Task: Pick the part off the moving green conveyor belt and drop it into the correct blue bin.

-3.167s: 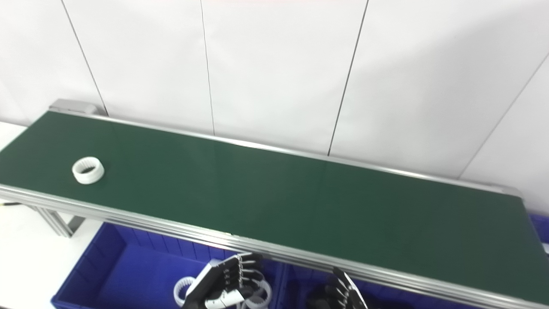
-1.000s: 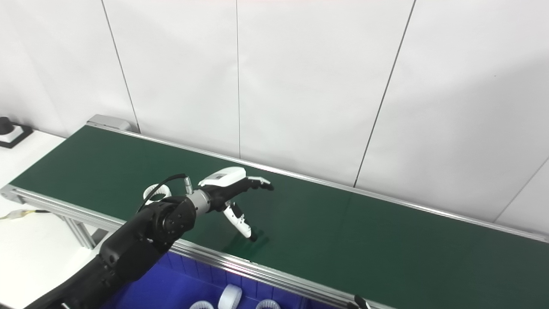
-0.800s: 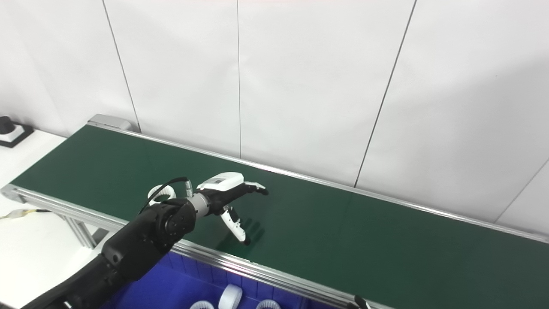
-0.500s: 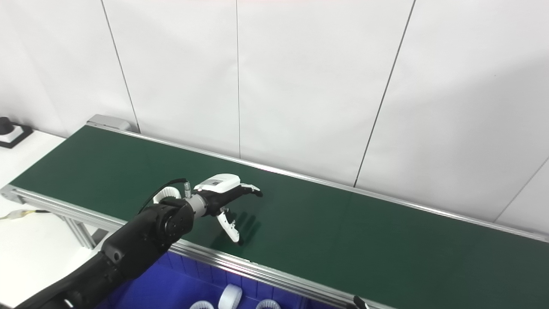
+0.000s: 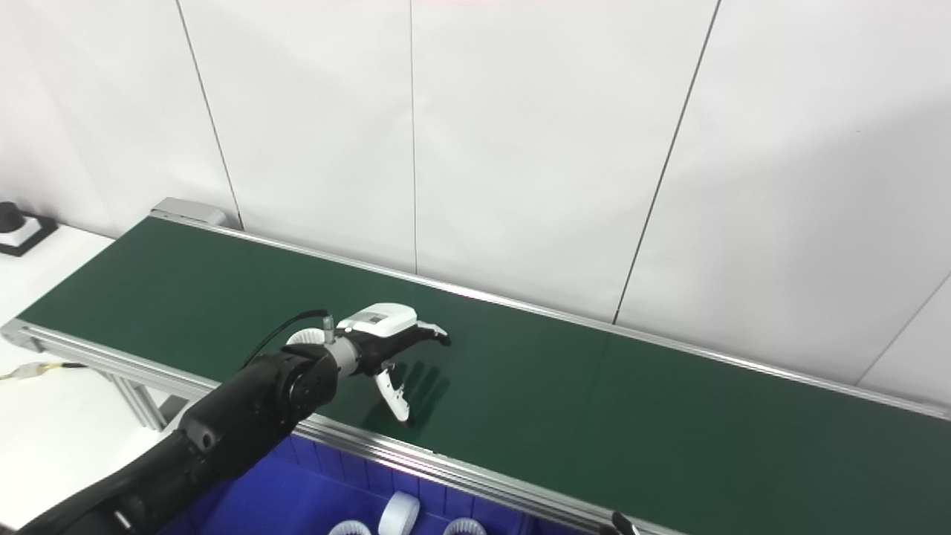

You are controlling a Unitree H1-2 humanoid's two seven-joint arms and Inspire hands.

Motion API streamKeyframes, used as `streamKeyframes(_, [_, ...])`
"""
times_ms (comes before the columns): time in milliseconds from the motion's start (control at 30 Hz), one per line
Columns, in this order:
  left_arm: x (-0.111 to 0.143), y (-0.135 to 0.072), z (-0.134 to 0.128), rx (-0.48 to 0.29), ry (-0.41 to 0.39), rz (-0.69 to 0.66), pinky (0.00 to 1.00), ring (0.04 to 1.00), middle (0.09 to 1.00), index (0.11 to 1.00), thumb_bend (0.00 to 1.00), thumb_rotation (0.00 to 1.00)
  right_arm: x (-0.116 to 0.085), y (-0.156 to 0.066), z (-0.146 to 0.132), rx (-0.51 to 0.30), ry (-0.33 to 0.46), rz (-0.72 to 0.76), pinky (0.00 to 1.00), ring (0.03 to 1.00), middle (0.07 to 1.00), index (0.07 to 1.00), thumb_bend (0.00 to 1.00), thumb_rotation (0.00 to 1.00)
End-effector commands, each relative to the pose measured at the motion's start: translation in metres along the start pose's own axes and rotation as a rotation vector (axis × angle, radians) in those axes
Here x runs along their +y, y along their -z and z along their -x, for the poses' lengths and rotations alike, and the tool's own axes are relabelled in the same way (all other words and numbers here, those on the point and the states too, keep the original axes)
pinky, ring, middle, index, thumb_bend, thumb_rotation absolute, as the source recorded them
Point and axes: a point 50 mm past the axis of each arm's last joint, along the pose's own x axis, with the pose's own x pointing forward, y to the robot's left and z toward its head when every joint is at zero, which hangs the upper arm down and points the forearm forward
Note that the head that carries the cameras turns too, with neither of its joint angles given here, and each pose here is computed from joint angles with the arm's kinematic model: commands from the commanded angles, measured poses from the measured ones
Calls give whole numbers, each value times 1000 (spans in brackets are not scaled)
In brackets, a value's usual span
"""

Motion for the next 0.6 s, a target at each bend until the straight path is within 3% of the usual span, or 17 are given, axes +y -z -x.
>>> streamKeyframes(0, [30,1,-2,-14,-61,-59,806,868,901,855,898,141,1,-15,-7,-94,3,-1,772,840,869,918,245,578])
streamKeyframes(567, [30,4,-6,-7,-27,-82,841,868,875,811,887,111,3,-15,-7,-99,2,-6,770,837,866,917,245,563])
